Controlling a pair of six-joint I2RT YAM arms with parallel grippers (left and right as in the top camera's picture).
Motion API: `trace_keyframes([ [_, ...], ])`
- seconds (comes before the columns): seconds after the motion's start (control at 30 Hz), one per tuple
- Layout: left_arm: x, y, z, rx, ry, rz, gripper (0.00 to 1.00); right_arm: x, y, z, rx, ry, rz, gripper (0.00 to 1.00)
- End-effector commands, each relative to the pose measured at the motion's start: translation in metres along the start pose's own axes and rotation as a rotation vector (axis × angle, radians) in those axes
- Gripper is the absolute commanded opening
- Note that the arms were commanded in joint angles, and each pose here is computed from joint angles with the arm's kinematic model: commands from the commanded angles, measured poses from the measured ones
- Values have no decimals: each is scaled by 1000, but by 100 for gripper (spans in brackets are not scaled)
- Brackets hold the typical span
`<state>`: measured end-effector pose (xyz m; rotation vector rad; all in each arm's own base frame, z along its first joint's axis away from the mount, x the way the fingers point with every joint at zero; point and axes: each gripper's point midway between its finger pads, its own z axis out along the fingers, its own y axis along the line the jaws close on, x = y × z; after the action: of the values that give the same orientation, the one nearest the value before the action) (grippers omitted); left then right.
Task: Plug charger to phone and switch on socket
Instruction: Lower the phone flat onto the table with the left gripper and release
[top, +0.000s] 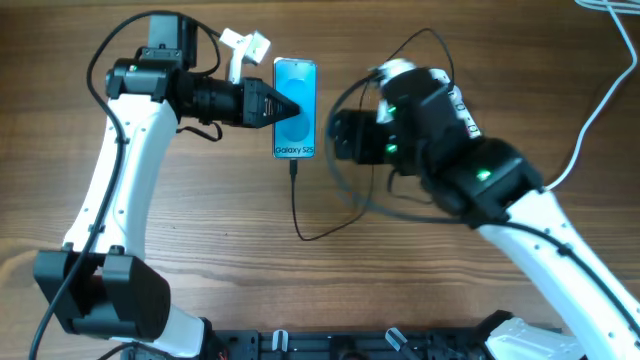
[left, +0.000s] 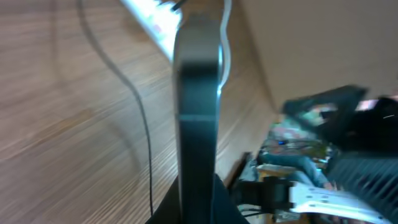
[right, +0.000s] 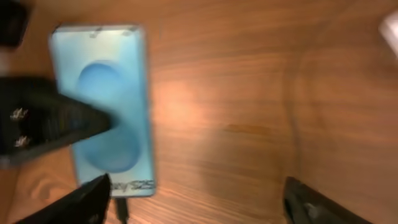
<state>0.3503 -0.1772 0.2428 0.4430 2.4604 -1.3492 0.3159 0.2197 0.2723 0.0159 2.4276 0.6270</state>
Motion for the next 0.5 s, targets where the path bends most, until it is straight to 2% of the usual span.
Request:
trace_keyframes([
  [0.0,23,37,31,-69,101,-69,4,-8,-34,-7,96,7,95,98],
  [0.17,38,73,76,-62,175,-203,4,11,-70,7,217,119,141,99],
  [0.47,49,119,115,-78,226,-241,4,23,-84,26,289,186,148,100],
])
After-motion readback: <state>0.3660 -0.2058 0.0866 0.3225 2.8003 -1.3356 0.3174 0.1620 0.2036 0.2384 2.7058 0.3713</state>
